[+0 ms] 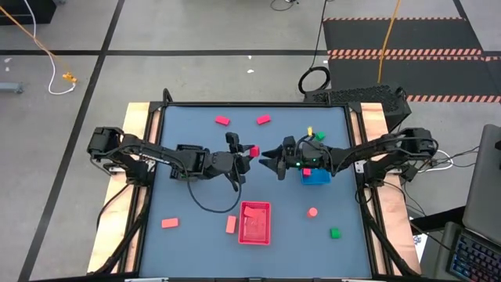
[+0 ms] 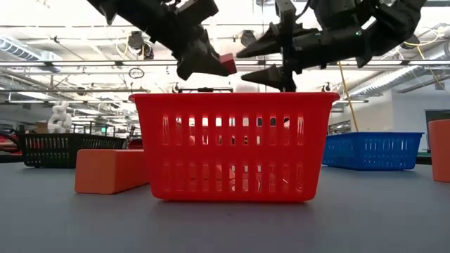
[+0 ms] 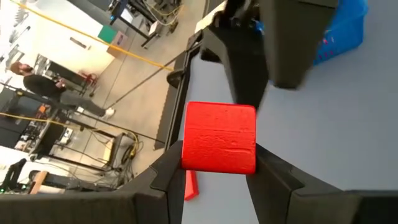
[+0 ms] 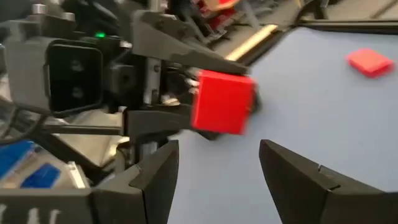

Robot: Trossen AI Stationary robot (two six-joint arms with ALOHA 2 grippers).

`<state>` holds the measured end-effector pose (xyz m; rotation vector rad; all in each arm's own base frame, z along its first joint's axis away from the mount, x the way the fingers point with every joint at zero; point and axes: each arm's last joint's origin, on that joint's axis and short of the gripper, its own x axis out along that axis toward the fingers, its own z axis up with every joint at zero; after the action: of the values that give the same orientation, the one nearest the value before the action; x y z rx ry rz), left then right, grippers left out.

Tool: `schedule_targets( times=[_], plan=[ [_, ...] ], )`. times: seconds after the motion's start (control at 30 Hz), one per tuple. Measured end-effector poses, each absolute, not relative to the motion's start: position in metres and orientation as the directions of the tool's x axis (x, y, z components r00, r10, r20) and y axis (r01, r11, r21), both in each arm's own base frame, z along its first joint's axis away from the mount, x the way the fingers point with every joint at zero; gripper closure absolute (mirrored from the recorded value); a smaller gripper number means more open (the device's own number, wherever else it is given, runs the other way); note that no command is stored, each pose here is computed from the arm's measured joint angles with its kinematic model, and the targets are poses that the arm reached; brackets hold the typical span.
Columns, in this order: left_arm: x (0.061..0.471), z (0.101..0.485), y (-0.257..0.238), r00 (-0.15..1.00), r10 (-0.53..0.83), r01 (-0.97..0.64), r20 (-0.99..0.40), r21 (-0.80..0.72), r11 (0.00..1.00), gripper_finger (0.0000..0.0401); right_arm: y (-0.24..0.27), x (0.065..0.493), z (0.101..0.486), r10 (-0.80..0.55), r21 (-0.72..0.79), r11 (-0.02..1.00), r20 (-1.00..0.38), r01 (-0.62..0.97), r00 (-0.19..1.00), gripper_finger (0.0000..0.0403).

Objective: Sort & place blocks by color
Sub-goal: Put the red block into the blue bin

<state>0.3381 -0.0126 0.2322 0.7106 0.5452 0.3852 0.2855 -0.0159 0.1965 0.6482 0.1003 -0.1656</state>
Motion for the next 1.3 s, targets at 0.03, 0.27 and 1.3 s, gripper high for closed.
schedule_targets(
  times=[0.03, 0.27, 1.3],
  plan=[
    [0.338, 0.232, -0.012, 0.794, 0.507, -0.146, -0.336, 0.704, 0.695, 0.0268, -0.016, 0.287, 0.195, -0.121, 0.591, 0.786, -0.140, 0.181, 0.983, 0.0185],
    [0.337, 0.230, -0.013, 0.784, 0.506, -0.118, -0.361, 0.713, 0.691, 0.0268, -0.017, 0.291, 0.198, -0.130, 0.597, 0.790, -0.057, 0.138, 0.990, 0.0157],
    [0.354, 0.227, -0.022, 0.865, 0.441, -0.142, -0.240, 0.725, 0.674, 0.0268, -0.037, 0.289, 0.194, -0.224, 0.568, 0.787, -0.101, 0.241, 0.969, 0.0256]
  ],
)
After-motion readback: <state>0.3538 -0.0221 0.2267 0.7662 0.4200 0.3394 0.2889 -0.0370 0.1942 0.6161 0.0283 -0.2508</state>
